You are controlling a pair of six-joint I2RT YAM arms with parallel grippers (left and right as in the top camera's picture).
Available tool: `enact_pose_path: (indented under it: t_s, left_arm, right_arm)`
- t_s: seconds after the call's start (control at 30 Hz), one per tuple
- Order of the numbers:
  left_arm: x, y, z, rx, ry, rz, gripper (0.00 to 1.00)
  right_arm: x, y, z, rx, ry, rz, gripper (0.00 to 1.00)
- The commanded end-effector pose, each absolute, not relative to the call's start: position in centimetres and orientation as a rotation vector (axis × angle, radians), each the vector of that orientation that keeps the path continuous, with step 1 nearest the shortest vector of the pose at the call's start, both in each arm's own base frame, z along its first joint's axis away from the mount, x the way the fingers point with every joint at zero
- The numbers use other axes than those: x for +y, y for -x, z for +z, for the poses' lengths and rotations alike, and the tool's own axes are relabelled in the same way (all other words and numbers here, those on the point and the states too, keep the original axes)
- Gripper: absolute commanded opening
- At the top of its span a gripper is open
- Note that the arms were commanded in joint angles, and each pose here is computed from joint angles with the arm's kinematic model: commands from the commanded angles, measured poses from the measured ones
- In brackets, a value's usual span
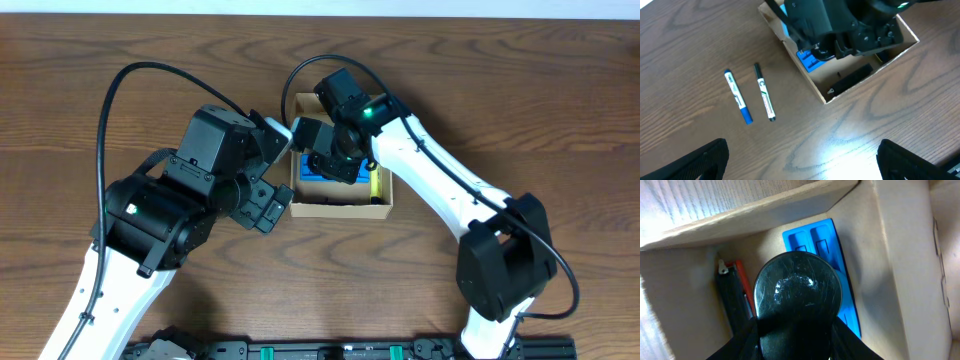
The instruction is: Pack container
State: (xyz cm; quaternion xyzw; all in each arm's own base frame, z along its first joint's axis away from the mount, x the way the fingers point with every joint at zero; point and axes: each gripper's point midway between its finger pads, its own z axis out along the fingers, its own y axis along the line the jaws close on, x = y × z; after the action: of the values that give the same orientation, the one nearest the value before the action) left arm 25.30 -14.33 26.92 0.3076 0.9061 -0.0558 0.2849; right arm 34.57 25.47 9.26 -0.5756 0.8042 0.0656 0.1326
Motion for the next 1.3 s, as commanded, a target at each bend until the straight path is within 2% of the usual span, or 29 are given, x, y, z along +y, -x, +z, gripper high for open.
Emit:
enact_pose_path:
  t_s: [0.0, 0.2, 0.27, 0.33, 0.57, 0.73, 0.8, 1.1, 1.27]
  left_arm:
    - [-14.1, -25.4, 27.0, 2.422, -0.820, -0.132, 0.95]
    - [-14.1, -25.4, 27.0, 2.422, -0.820, -0.132, 0.95]
    - [-14.1, -25.4, 27.0, 2.422, -0.820, -0.132, 0.95]
    - [-14.1, -25.4, 27.0, 2.422, -0.820, -0.132, 0.95]
    - [-14.1, -25.4, 27.0, 2.422, -0.820, -0.132, 0.95]
    - [-14.1, -25.4, 27.0, 2.422, -0.820, -0.132, 0.95]
    - [-14.1, -25.4, 27.0, 2.422, -0.820, -0.132, 0.95]
    - [-14.1, -25.4, 27.0, 2.422, -0.820, -0.132, 0.96]
    - [-14.1, -25.4, 27.0, 2.422, -0.820, -0.132, 0.95]
  right_arm:
    - [26.3, -34.0, 8.1, 2.288, 1.763, 0.231, 0.01]
    - [26.4, -33.9, 7.0, 2.304, 1.780, 0.241, 0.03]
    - [26.4, -33.9, 7.0, 2.304, 1.779, 0.240, 0.21]
    - [26.4, -33.9, 7.0, 2.305, 1.779, 0.241, 0.35]
    - [26.5, -34.0, 9.0, 2.352, 1.663, 0.251, 0.40]
    - [26.1, -33.4, 12.3, 2.309, 1.635, 0.246, 0.51]
    - [25.9, -33.0, 13.7, 2.291, 1.620, 0.245, 0.60]
    - [24.9, -31.9, 21.2, 2.161, 1.497, 0.234, 0.60]
    - [21.3, -30.7, 26.0, 2.259, 1.169, 0.188, 0.61]
